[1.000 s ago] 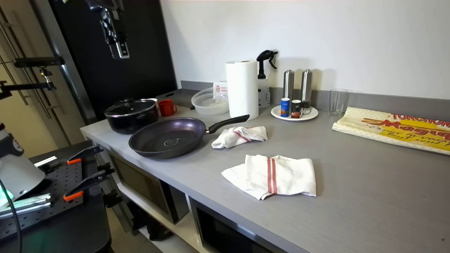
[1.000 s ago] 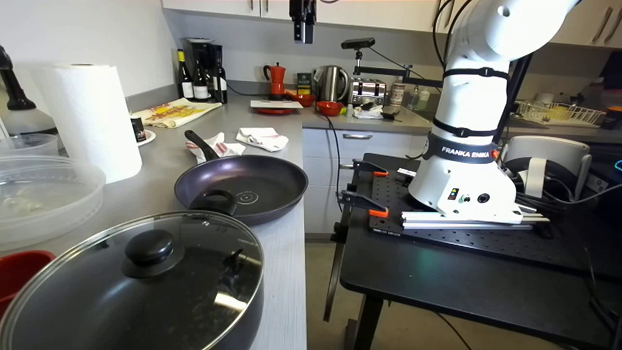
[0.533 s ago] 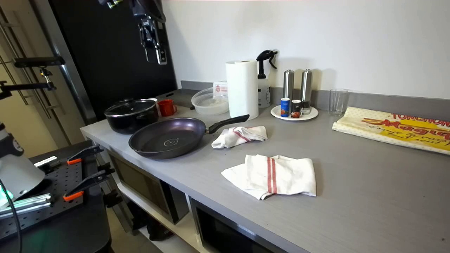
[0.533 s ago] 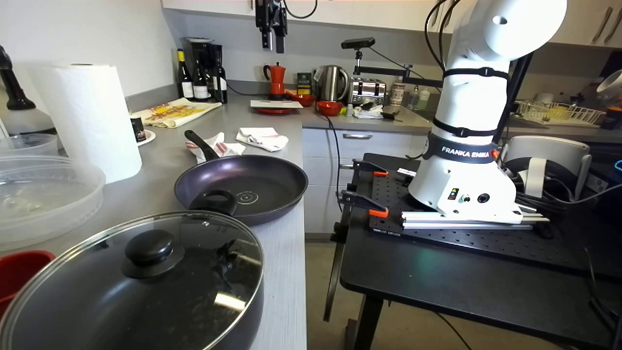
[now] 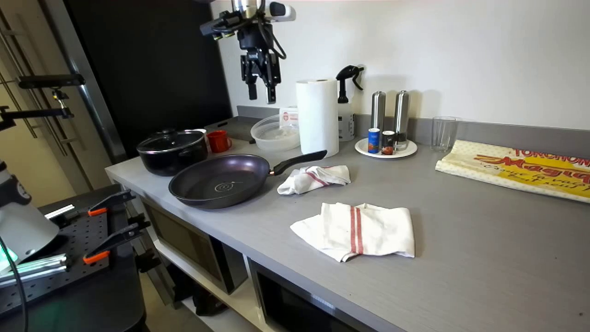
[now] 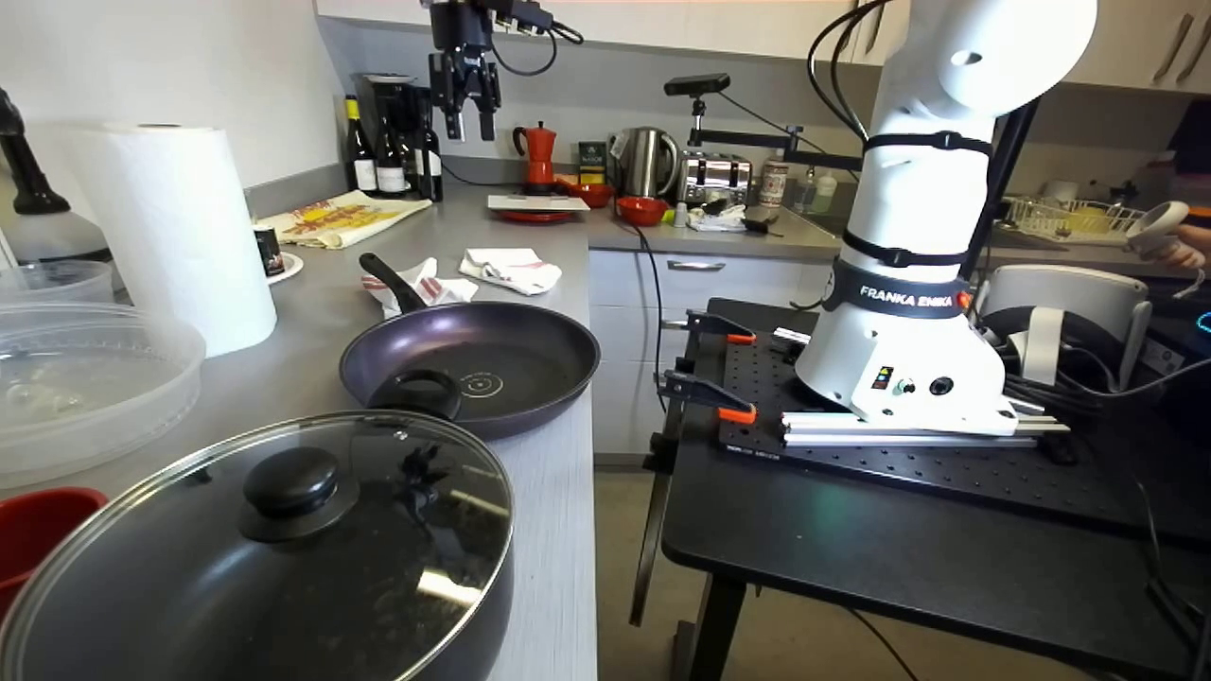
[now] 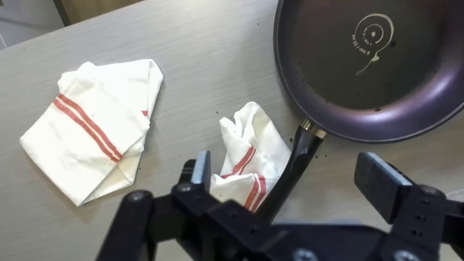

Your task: Use the towel to wipe the black pan.

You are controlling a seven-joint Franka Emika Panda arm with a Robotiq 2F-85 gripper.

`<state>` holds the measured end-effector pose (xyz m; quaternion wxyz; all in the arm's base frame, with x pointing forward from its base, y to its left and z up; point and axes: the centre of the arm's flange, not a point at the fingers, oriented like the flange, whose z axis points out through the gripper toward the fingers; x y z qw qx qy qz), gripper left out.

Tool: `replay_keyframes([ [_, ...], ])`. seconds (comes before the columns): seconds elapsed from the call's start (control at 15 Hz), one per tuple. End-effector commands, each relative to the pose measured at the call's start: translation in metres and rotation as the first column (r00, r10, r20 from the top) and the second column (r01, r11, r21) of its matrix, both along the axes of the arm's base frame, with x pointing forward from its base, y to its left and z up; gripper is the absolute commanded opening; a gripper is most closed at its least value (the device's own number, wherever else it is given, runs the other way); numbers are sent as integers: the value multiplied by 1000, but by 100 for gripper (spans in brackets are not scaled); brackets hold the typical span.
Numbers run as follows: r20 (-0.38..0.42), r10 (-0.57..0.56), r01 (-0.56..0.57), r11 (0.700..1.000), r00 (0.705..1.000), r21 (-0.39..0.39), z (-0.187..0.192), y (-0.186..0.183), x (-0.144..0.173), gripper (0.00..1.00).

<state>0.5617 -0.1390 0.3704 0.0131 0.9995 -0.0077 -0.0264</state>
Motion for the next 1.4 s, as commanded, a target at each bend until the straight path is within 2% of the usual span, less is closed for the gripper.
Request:
replay_keyframes([
  [0.0,12,-8,7,999,1000,32,-23,-12,59,100],
  [0.27,10,-24,24,998,1000,60,-57,-9,90,100],
  [0.6,-7,-52,52,997,999,54,-103,-13,114,100],
  [1.33,-64,-144,149,986,987,78,-176,-51,117,100],
])
